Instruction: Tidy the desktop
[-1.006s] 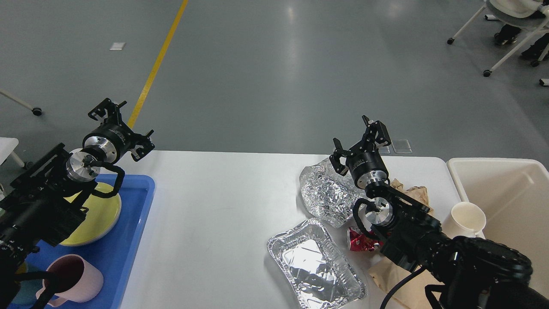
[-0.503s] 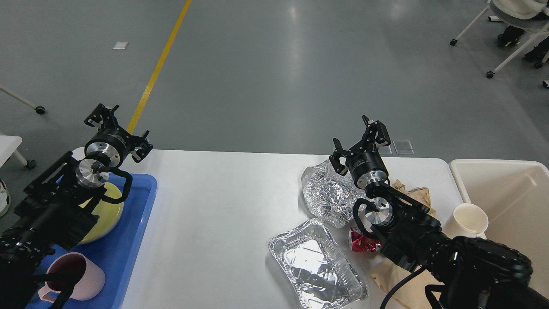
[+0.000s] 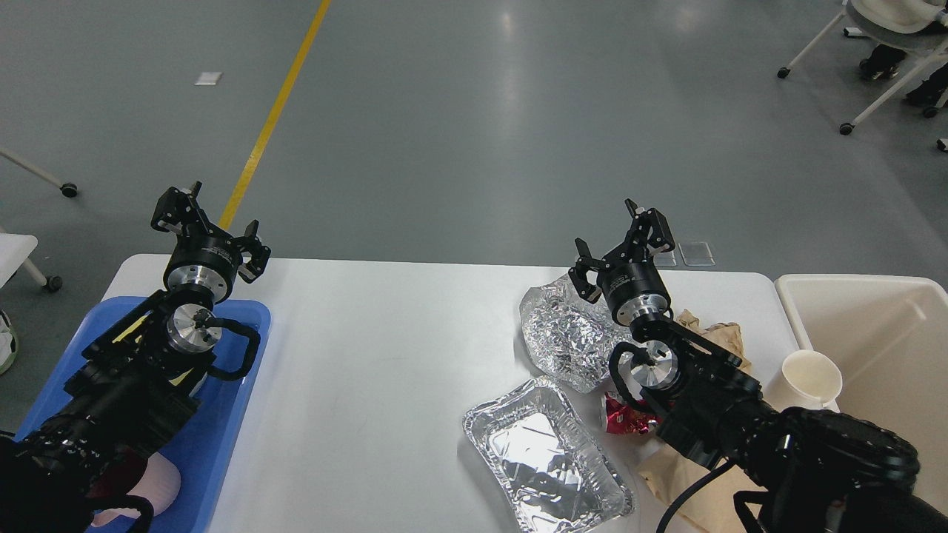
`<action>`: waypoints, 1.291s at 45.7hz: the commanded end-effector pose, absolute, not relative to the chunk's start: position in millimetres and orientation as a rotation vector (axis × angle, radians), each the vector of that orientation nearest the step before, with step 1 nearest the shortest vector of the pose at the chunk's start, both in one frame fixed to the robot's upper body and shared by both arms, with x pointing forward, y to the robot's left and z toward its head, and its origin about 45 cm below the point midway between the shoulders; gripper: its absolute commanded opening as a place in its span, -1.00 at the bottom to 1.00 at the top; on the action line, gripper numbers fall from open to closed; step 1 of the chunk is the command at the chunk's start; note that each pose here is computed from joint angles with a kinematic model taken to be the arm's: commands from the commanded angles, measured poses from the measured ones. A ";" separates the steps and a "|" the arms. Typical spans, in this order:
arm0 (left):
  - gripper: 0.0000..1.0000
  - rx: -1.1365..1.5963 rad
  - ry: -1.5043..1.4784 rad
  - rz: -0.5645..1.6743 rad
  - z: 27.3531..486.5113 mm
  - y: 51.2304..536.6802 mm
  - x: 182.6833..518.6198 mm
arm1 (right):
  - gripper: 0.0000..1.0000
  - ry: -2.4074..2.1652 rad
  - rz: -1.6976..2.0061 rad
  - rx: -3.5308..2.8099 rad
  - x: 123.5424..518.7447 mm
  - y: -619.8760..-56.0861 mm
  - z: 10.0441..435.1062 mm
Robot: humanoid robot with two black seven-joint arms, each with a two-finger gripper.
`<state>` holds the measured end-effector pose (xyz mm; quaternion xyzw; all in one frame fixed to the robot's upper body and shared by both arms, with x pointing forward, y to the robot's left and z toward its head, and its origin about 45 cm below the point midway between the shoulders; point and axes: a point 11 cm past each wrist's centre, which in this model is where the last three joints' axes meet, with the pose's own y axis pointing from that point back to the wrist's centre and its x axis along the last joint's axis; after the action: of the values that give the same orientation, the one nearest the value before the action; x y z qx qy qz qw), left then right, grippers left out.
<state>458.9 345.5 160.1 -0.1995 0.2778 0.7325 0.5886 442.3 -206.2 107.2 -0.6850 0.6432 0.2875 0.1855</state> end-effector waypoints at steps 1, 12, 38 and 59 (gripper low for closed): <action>0.94 -0.461 0.649 1.699 158.5 342.4 458.5 | 1.00 1.811 0.810 -1.930 442.3 -205.8 107.3; 0.94 -0.480 0.625 1.709 159.9 343.0 458.2 | 1.00 1.813 0.810 -1.930 442.3 -206.3 107.2; 0.95 -0.691 0.787 1.520 155.3 323.6 452.8 | 1.00 1.813 0.810 -1.930 442.3 -206.3 107.2; 0.95 -0.672 0.940 1.388 139.0 316.2 442.3 | 1.00 1.813 0.810 -1.930 442.3 -206.3 107.2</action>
<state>442.2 316.2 138.9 -0.2905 0.4095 0.6028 0.6201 442.2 -206.3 107.2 -0.6849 0.6434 0.2873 0.1854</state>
